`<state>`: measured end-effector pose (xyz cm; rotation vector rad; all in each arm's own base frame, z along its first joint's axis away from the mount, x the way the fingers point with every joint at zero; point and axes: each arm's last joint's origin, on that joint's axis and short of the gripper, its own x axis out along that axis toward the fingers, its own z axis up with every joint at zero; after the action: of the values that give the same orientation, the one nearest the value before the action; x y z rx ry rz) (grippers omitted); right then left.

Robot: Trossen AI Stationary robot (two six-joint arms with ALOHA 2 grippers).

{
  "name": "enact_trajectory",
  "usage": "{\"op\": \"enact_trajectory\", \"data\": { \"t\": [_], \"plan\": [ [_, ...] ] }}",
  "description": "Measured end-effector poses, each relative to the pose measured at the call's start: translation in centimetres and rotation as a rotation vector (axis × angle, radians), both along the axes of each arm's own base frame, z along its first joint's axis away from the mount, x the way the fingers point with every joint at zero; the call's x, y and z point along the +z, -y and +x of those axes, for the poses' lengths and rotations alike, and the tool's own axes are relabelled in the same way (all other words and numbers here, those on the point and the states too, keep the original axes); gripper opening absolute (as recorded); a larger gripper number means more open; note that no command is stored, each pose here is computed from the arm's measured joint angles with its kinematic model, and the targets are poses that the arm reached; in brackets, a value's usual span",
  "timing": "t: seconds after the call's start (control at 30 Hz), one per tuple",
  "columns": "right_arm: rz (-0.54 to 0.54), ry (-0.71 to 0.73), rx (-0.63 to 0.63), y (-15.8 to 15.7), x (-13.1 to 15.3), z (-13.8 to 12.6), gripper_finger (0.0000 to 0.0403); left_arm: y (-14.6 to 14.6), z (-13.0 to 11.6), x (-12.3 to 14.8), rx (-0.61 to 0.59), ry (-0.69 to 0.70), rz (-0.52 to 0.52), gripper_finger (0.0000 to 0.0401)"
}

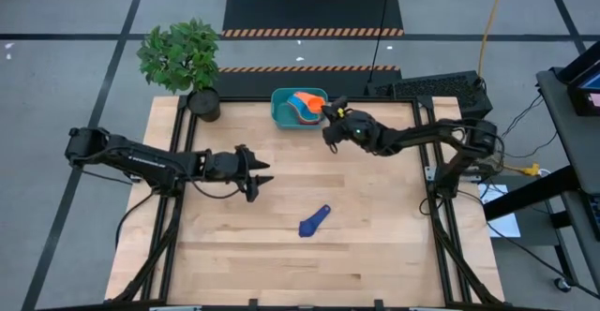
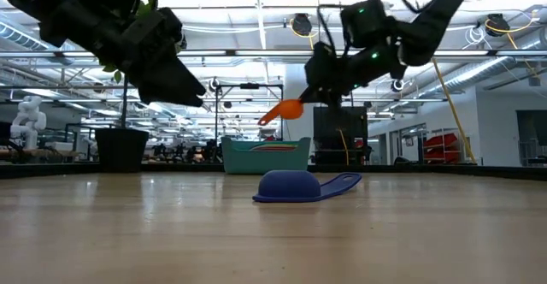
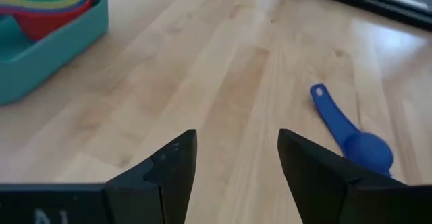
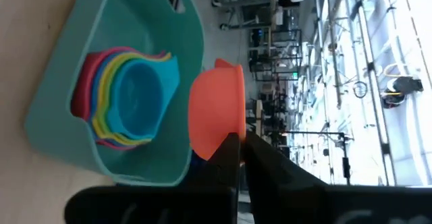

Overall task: Nest measuring cups in basket
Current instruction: Stack the orange measuring cup on top of the light blue measuring cup in the blue bin

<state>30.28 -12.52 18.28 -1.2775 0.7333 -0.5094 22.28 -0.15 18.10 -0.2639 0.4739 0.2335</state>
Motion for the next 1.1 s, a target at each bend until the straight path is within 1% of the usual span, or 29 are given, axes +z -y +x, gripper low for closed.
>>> {"op": "enact_trajectory", "data": {
  "t": [0.23,0.37,0.57,0.7,0.9,1.1],
  "plan": [
    [0.018,-0.033,-0.016,1.5,-1.5,1.6,0.0000,0.4,-0.2,-0.3,-0.010,-0.007,-0.013,0.0209],
    [0.030,-0.045,0.001,1.9,-2.1,2.1,0.0000,0.6,-0.1,-0.2,-0.017,0.006,-0.011,0.0209],
    [0.047,-0.053,-0.012,2.2,-2.6,2.1,0.0000,1.0,-0.1,-0.1,-0.031,0.014,-0.016,0.0209],
    [0.080,-0.023,0.004,2.1,-2.6,2.2,0.0000,1.2,-0.1,-0.1,-0.038,0.015,-0.016,0.0209],
    [0.116,-0.046,0.021,2.2,-3.0,2.0,0.0001,1.2,-0.1,-0.1,-0.039,0.015,-0.017,0.0209],
    [0.133,-0.064,0.004,2.7,-3.2,1.7,0.0020,1.2,-0.1,-0.1,-0.037,0.016,-0.021,0.0209]
  ]
}}
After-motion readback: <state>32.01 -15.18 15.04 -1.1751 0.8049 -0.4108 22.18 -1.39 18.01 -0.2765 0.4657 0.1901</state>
